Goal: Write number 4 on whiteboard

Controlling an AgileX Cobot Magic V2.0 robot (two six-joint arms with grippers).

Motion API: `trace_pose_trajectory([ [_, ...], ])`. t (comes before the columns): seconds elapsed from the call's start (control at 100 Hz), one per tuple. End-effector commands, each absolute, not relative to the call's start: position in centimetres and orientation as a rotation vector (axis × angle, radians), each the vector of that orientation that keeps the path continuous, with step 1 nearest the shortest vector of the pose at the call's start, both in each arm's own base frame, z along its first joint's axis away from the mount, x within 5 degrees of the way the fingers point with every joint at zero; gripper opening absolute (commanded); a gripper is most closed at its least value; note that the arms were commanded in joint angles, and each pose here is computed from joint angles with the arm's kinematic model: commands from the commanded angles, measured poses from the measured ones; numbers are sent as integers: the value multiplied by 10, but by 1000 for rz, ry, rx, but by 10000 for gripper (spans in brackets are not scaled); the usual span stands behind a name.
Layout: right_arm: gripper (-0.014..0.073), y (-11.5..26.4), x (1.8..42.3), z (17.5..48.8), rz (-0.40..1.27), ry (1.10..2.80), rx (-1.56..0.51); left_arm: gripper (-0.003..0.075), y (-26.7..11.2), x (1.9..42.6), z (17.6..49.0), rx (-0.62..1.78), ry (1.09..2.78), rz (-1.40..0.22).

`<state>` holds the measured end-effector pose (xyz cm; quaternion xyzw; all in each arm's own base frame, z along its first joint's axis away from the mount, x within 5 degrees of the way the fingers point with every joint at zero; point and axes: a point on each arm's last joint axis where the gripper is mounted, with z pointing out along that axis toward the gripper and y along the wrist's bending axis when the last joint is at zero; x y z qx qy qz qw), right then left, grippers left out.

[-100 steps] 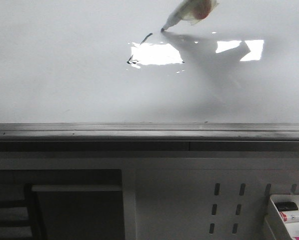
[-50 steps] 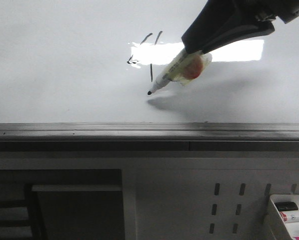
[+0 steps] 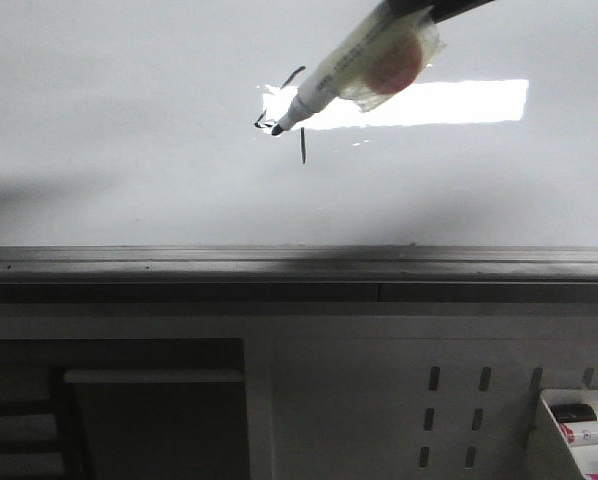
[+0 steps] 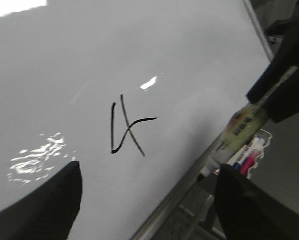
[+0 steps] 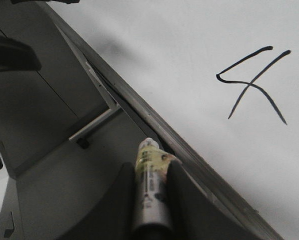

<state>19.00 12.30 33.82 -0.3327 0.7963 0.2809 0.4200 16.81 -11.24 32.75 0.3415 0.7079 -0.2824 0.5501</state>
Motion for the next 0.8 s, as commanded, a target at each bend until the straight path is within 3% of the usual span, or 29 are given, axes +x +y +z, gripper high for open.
trace_pose_trajectory([
  [0.0, -53, 123, 187, 356, 752, 1928, -770, 507, -119, 166, 347, 839, 1596, -751],
  [0.28, -53, 124, 185, 356, 780, 1934, -777, 377, -155, 160, 346, 1070, 1503, -787],
  [0.57, -53, 126, 182, 367, 803, 1907, -826, 368, -189, 160, 328, 1174, 1525, -783],
  [0.79, -53, 127, 179, 369, 821, 1906, -863, 368, -198, 167, 335, 1177, 1508, -785],
])
